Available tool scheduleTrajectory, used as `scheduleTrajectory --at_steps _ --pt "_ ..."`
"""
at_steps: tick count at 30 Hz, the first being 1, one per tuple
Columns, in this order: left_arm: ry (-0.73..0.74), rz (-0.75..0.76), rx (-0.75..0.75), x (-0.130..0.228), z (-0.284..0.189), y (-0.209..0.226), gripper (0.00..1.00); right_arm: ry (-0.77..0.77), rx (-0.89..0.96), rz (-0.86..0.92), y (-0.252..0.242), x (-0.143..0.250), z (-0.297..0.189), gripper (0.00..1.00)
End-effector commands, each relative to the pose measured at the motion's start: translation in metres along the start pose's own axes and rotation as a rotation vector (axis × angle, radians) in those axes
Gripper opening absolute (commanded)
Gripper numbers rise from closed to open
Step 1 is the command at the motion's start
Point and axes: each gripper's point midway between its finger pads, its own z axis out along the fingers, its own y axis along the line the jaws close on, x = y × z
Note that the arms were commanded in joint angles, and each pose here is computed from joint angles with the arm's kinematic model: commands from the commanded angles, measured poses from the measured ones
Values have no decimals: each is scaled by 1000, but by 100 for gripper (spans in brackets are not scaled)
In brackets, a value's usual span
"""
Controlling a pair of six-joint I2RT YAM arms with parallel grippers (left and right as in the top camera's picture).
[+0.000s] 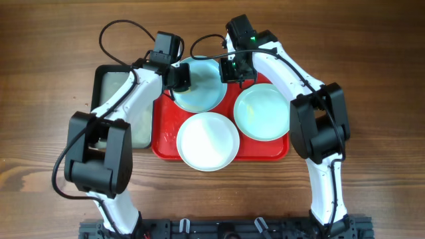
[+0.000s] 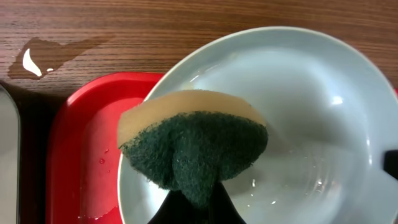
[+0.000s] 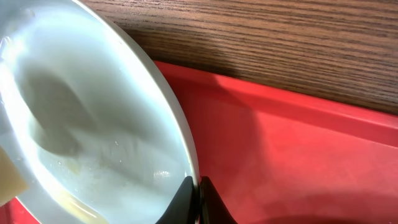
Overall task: Clean dirty plates on tray and stack at the side
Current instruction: 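Scrub the plate surface with the sponge in the left gripper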
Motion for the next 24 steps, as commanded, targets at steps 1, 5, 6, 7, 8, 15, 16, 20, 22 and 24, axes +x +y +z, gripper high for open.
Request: scheduleTrajectory --at_steps 1,5,6,7,8,15,16,20,22,24 --pt "38 15 -37 11 17 9 4 36 -11 11 -1 8 12 4" --pt "56 15 -43 16 22 10 4 36 -11 10 -1 8 12 4" --pt "58 15 -44 17 23 11 4 36 -11 10 -1 8 12 4" --pt "61 15 -45 18 24 11 4 36 -11 10 -1 8 12 4" --pt "64 15 -46 18 25 11 4 36 -11 10 -1 8 12 4" --pt "97 14 -57 28 41 15 4 40 -10 11 -1 9 12 4" --pt "106 13 -59 31 45 16 4 40 -10 11 -1 9 12 5" --pt "120 9 -27 34 47 10 4 41 -14 11 0 10 12 4" --pt "139 5 38 37 47 -1 4 43 -13 12 -1 10 12 4" --pt "155 2 97 40 46 -11 4 49 -19 12 0 11 12 4"
